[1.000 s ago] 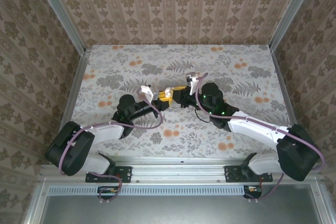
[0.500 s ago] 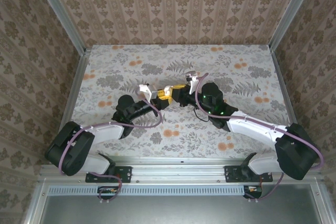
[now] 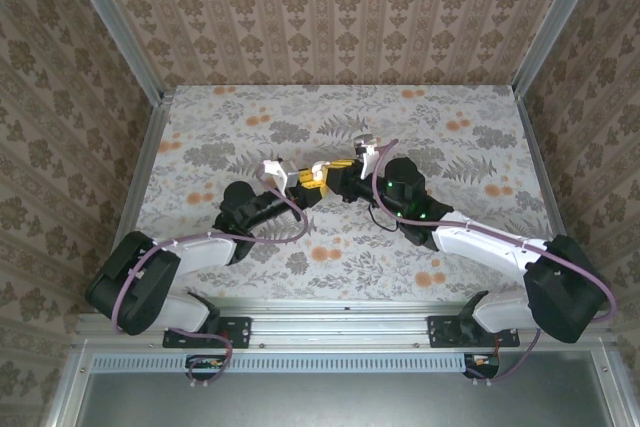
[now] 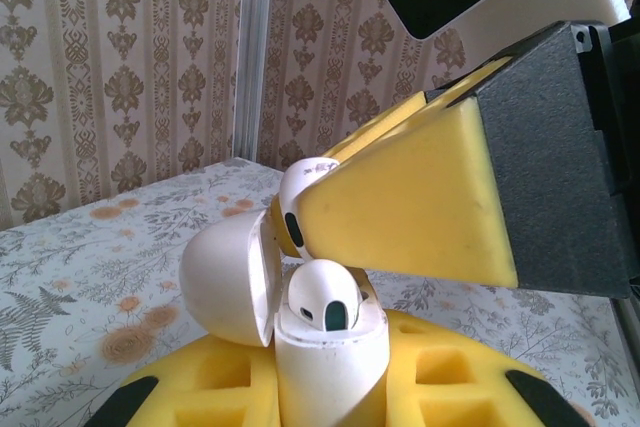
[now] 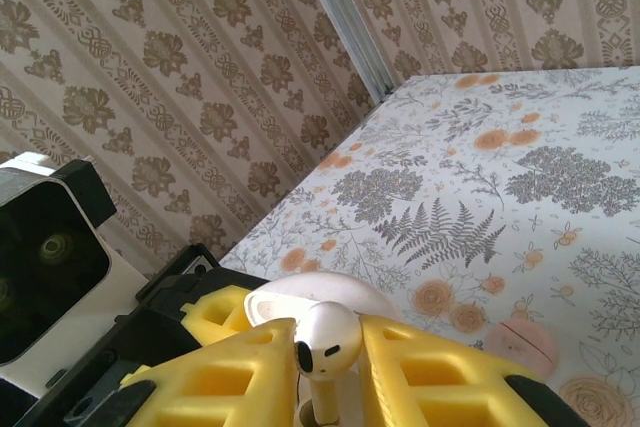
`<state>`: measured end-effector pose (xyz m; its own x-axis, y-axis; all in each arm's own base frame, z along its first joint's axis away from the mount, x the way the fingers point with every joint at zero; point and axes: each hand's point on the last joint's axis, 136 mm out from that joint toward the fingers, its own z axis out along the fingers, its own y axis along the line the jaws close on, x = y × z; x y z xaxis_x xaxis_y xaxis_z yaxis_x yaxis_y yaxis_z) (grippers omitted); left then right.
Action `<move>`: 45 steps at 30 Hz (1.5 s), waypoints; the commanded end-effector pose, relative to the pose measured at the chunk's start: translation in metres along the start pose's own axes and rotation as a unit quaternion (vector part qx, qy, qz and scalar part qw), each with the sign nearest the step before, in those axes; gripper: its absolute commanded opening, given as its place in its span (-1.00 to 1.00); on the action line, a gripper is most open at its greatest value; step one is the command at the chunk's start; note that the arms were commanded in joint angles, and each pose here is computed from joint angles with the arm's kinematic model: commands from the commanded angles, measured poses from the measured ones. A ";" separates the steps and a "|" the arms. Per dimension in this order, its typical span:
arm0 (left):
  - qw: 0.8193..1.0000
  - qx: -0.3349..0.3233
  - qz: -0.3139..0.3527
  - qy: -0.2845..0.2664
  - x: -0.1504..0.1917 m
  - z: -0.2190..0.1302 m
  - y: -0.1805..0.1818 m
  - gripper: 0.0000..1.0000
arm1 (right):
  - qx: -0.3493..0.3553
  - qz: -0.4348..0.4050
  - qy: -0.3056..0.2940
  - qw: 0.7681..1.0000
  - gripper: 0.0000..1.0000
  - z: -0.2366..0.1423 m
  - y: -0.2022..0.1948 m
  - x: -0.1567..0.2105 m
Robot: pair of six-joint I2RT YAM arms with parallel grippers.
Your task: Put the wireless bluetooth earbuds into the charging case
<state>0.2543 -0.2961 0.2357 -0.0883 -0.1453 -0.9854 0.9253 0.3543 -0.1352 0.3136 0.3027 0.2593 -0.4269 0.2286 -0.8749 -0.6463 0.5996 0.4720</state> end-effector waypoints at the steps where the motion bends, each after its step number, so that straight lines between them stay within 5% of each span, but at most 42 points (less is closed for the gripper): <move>1: 0.998 0.011 0.028 -0.052 -0.036 0.003 -0.008 -0.82 | -0.011 -0.005 0.014 1.000 -0.52 -0.005 0.007 0.006; 23: 0.998 0.014 0.040 -0.045 -0.037 0.001 -0.011 -0.82 | -0.019 -0.009 -0.014 1.000 -0.16 -0.018 0.019 -0.016; 45: 0.998 0.007 0.049 -0.037 -0.034 -0.001 -0.009 -0.83 | 0.001 0.018 0.007 1.000 -0.15 -0.028 0.016 -0.020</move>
<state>0.2508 -0.2940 0.2468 -0.0408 -0.1494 -0.9879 0.9305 0.3545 -0.0920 0.2943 0.2893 0.2752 -0.4478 0.2211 -0.8664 -0.6395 0.5980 0.4831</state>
